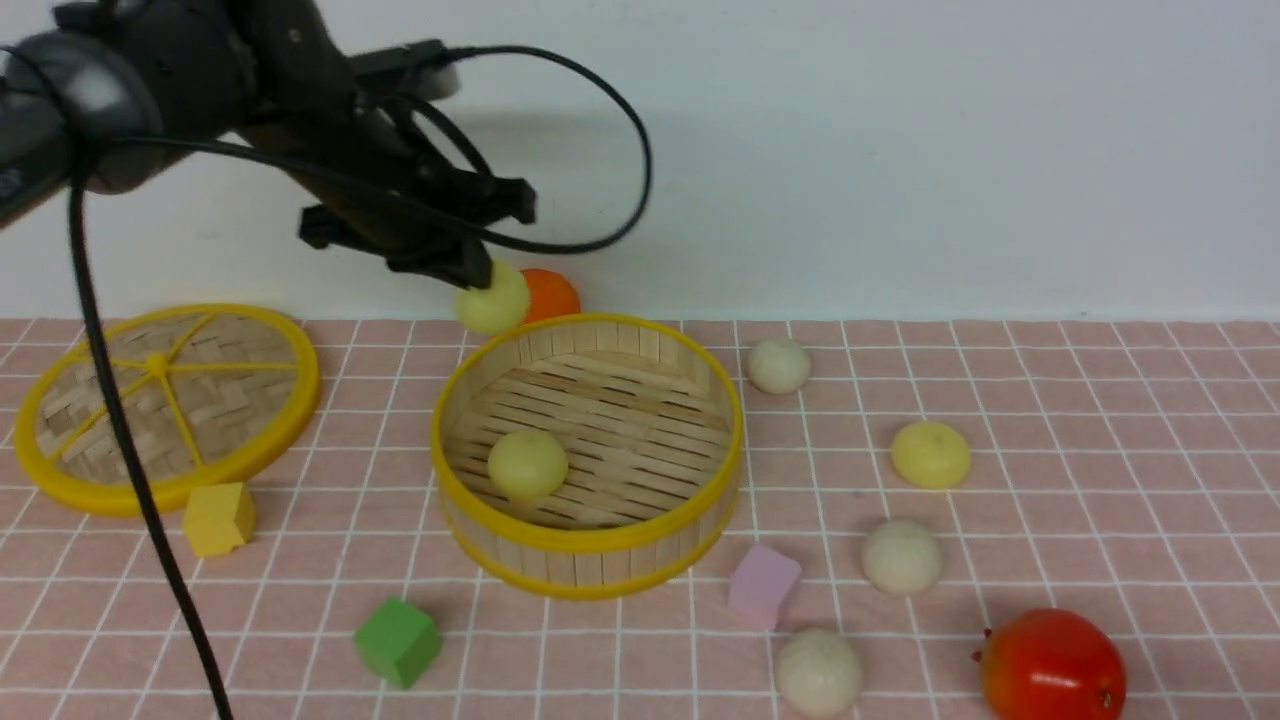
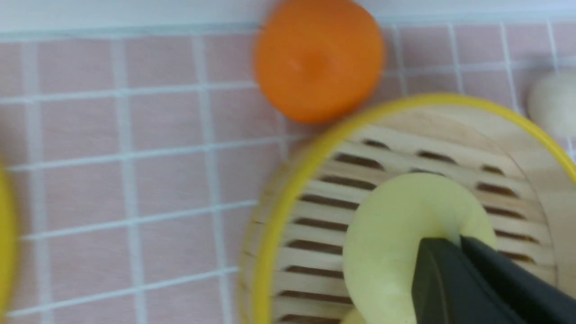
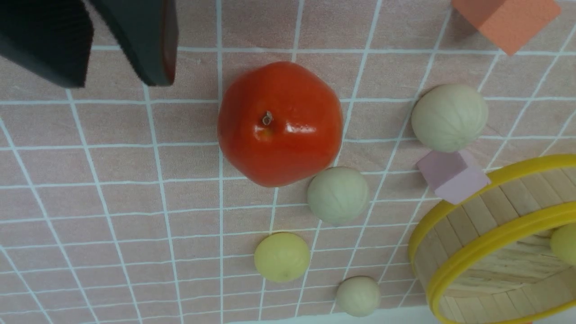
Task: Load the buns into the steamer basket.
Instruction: Use the left arm to put the steamed stuffed bun into the steamer, then use the right arm to grab a steamed stuffed bun
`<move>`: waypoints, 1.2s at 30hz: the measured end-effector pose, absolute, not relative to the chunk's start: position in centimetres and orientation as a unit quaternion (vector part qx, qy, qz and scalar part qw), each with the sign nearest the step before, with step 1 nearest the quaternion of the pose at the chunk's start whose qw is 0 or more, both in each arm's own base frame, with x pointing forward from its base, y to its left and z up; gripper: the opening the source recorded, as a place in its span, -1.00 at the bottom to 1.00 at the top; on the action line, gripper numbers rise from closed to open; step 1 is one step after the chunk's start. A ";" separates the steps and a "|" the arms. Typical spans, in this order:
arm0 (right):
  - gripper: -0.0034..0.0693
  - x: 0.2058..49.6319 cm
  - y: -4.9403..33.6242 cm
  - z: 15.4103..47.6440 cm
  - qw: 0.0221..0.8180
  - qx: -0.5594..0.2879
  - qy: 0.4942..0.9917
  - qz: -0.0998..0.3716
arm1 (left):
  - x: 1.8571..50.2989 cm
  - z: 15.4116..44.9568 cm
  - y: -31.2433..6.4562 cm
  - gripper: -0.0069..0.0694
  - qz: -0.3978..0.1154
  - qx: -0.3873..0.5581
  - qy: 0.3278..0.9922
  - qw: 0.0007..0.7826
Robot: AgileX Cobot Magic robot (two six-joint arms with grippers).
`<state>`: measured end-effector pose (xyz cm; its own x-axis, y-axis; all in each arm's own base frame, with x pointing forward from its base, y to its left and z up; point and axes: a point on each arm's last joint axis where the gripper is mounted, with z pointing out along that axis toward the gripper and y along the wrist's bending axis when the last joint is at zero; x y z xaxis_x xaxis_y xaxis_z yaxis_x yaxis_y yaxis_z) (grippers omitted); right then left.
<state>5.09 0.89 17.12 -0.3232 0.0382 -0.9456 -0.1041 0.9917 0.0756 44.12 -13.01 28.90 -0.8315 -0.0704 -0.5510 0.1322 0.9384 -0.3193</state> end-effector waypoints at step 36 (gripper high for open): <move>-0.24 5.1 0.9 17.1 0.581 -0.020 0.811 0.061 | 15.6 45.3 -5.8 -0.37 -0.194 0.054 0.879 0.432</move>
